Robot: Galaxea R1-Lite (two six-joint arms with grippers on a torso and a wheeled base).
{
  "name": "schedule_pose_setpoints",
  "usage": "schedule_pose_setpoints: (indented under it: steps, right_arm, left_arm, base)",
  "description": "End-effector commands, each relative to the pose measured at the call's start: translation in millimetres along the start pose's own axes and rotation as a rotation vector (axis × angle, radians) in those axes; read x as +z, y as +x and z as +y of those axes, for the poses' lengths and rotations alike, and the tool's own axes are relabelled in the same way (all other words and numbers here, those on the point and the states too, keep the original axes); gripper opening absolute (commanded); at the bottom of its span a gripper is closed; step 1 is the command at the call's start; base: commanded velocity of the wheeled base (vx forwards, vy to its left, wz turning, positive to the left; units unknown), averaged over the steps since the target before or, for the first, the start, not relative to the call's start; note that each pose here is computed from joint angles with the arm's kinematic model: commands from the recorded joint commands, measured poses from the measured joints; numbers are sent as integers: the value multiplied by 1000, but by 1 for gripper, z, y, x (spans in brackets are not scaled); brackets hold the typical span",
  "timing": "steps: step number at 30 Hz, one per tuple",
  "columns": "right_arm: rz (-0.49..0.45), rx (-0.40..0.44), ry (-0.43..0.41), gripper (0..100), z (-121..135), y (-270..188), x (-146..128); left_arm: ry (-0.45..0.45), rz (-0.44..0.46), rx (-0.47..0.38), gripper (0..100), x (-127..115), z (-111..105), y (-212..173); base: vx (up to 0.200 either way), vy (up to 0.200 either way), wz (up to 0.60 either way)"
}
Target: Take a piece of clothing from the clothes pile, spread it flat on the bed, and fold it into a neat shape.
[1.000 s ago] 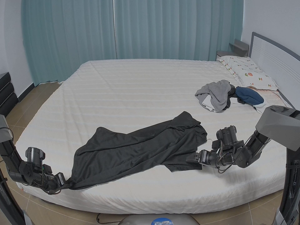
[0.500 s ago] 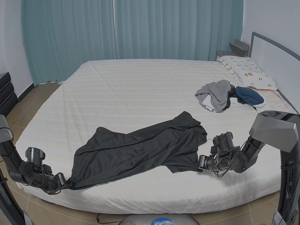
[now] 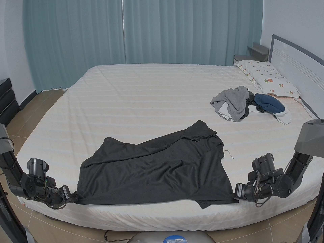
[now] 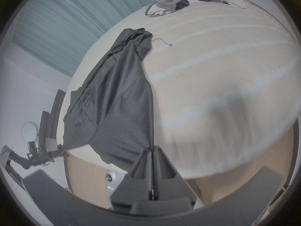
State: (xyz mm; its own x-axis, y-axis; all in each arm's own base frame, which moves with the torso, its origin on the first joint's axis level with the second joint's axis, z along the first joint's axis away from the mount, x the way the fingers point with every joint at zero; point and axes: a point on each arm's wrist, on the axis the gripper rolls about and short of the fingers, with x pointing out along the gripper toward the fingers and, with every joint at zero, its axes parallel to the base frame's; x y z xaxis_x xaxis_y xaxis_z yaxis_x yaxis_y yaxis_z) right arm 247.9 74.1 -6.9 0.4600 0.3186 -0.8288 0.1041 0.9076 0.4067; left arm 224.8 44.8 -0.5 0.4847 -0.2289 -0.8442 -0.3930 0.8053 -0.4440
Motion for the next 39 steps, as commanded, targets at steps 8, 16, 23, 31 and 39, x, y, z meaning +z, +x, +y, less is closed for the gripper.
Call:
schedule_pose_setpoints:
  steps: [8,16,23,31,39]
  right_arm:
    - [140,-33,-76,0,-5,-28,-55]
    - [176,-50,-80,0,-6,-16,-59]
    - [78,7,-73,100,-1,-13,-47]
    - [-144,91,-28,100,4,-21,-1]
    - [-155,199,200,100,13,-14,22]
  left_arm:
    - [19,3,-7,0,-3,-4,0]
    - [27,17,-5,0,-7,-6,1]
    - [31,13,-8,100,-6,-6,0]
    - [48,-44,-32,100,0,-13,-11]
    - [11,-76,-47,100,4,-16,-16]
  base:
    - [0,0,0]
    - [0,0,0]
    - [0,0,0]
    - [0,0,0]
    - [0,0,0]
